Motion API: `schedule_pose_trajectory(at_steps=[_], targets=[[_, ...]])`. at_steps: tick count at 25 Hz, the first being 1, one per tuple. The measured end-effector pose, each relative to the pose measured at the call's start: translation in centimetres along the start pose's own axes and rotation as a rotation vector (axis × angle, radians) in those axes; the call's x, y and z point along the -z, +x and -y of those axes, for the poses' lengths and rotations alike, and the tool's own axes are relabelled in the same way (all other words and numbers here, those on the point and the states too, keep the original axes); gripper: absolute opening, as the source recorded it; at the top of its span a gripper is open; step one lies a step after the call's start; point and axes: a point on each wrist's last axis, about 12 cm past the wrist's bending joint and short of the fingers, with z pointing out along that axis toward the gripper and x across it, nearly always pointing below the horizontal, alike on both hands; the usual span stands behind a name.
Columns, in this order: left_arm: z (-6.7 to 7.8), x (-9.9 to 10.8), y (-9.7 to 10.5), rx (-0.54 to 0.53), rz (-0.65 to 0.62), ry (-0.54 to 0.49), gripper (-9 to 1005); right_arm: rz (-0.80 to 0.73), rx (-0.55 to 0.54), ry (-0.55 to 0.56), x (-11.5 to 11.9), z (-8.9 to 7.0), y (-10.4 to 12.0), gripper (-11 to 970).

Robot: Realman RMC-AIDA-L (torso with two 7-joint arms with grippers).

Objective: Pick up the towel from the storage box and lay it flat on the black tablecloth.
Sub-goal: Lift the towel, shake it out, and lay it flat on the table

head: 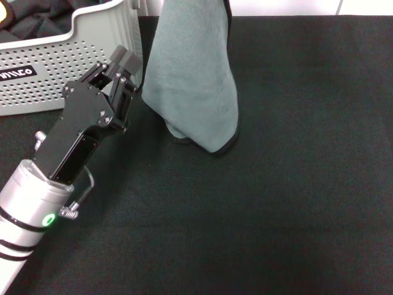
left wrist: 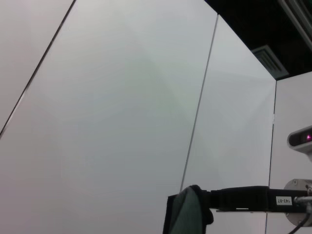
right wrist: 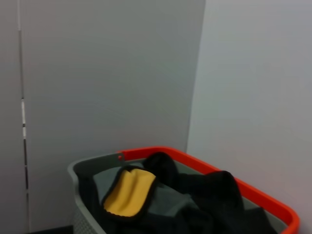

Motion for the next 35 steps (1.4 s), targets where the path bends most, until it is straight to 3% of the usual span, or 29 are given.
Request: schedule_pose_trajectory(at_steps=[7,16,23,29,35], targets=[[0.2,0.3,0.3,0.009,-0.077,0.087,146,-0.008,-0.059,-0.035,0.2,-0.6,-0.9,19],[0.4,0.7,1.0,0.012,-0.153,0.124,145,-0.125,-0.179,-0.270,-4.0,-0.6,-1.9,19],[0.5,1.4,1.8,0.014,-0.226,0.105,145,-0.154,-0.022,-0.374,-4.8,-1.8,-1.9,19],[0.5,1.4,2.2,0.013,-0.259,0.097,145,-0.153,0.109,-0.448,-3.5,-2.4,-0.5,19],[0.3,1.3,2.1,0.014,-0.256,0.097,145,-0.079,0.145,-0.400,-1.2,-2.0,0.0,19]])
